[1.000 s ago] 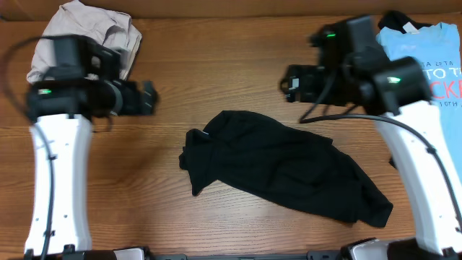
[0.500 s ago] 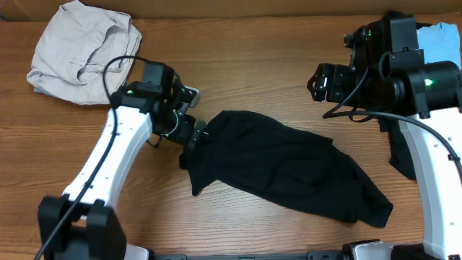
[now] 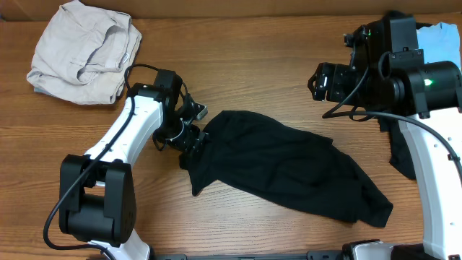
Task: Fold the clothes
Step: 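Grasp the black shirt's left edge with the left gripper and lift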
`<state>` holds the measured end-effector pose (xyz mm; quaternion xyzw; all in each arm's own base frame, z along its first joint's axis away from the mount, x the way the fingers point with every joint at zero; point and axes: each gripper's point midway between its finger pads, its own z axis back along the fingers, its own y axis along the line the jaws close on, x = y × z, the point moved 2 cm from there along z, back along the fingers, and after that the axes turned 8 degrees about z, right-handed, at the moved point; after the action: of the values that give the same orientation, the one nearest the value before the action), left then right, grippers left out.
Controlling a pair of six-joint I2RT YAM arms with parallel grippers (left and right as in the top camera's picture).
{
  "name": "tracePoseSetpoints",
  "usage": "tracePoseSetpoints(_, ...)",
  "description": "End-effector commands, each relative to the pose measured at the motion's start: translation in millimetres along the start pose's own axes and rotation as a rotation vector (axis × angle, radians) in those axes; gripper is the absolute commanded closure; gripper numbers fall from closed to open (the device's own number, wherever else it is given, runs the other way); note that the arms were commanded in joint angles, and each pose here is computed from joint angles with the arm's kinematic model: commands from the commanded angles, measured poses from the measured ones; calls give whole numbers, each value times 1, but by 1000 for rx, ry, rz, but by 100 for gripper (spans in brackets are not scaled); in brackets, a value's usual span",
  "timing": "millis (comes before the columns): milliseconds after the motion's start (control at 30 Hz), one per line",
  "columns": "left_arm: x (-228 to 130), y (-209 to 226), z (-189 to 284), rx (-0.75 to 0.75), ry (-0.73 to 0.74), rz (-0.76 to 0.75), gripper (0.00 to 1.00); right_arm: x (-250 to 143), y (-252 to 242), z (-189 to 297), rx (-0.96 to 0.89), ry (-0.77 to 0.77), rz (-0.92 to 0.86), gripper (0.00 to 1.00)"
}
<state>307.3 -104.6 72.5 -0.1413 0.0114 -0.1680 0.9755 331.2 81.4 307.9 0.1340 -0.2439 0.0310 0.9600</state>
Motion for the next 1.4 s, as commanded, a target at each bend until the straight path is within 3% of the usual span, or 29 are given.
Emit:
tracePoseSetpoints(0,-1,-7,-3,-41,11,-28,34,1,-1,1,-8,-9,8,14)
tracePoseSetpoints(200,-8,-19,-8,-69,43,-45,32,1,-1,1,-7,-9,7,14)
tracePoseSetpoints(533,-13,-20,-13,-54,61,-56,42,1,-1,1,-8,-9,8,14)
tracePoseSetpoints(900,-10,-19,-15,-52,46,-59,96,1,-1,1,-8,-10,8,14)
tracePoseSetpoints(1033,1,-19,-10,-46,7,-27,96,1,-1,1,-8,-10,8,15)
tracePoseSetpoints(1233,57,-28,60,-41,-175,86,96,0,-1,1,-7,-7,3,15)
tracePoseSetpoints(1367,106,-51,164,-45,-438,86,96,-3,-1,1,-6,9,0,15)
